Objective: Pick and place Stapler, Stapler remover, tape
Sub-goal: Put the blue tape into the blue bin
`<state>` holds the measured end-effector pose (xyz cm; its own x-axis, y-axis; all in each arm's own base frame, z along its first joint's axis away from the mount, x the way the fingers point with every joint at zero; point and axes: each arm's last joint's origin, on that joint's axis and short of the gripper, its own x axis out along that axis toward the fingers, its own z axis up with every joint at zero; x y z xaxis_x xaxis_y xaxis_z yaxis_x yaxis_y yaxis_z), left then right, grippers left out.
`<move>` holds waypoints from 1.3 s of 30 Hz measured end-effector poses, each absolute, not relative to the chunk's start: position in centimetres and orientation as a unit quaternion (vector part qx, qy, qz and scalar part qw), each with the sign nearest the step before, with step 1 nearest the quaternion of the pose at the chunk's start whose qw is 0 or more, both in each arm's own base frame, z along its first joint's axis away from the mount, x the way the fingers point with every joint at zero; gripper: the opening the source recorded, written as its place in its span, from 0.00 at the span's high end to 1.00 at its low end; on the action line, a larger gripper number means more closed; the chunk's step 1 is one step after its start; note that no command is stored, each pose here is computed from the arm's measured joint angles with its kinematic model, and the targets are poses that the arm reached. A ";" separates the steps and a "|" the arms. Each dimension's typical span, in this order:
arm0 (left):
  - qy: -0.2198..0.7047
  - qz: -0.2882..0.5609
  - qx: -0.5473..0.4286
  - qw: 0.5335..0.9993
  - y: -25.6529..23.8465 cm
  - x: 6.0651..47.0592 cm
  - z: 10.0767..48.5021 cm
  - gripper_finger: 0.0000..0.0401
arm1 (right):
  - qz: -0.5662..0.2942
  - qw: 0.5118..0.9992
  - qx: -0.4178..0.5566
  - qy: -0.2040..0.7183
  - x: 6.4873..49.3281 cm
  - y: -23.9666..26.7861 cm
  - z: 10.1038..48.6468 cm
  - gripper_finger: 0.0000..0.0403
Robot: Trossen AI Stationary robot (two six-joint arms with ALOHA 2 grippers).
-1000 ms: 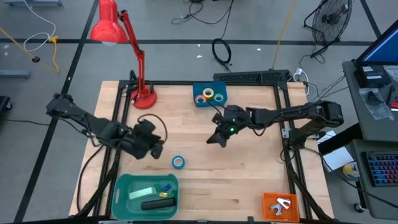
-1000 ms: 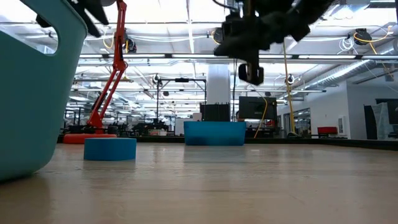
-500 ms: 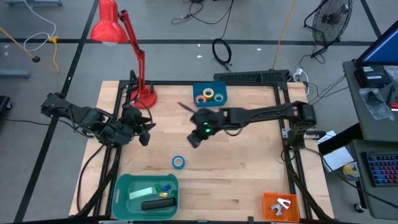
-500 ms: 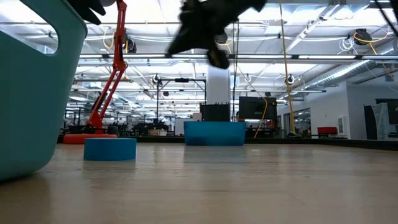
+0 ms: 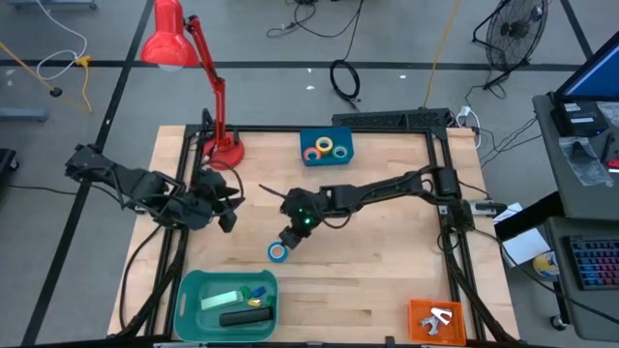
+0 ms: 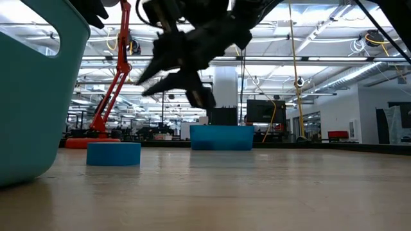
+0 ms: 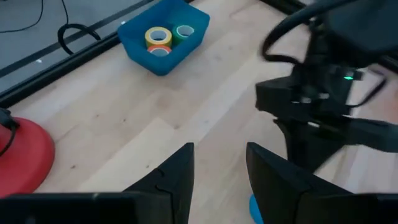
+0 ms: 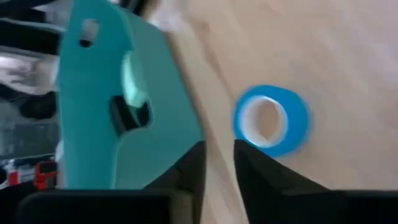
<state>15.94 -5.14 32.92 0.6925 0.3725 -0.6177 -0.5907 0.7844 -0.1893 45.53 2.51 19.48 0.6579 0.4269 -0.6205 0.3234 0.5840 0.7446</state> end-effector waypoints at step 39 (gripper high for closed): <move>0.473 0.128 -0.278 0.826 -6.6 23.7 24.7 0.63 | -0.215 0.848 0.305 0.377 39.0 4.8 26.3 1.00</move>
<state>23.73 -6.63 24.72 0.5188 -0.0513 -0.8533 -0.4757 0.8121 -0.3380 39.04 4.77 26.25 0.6239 -0.1340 -0.7699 0.5939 0.7216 0.3557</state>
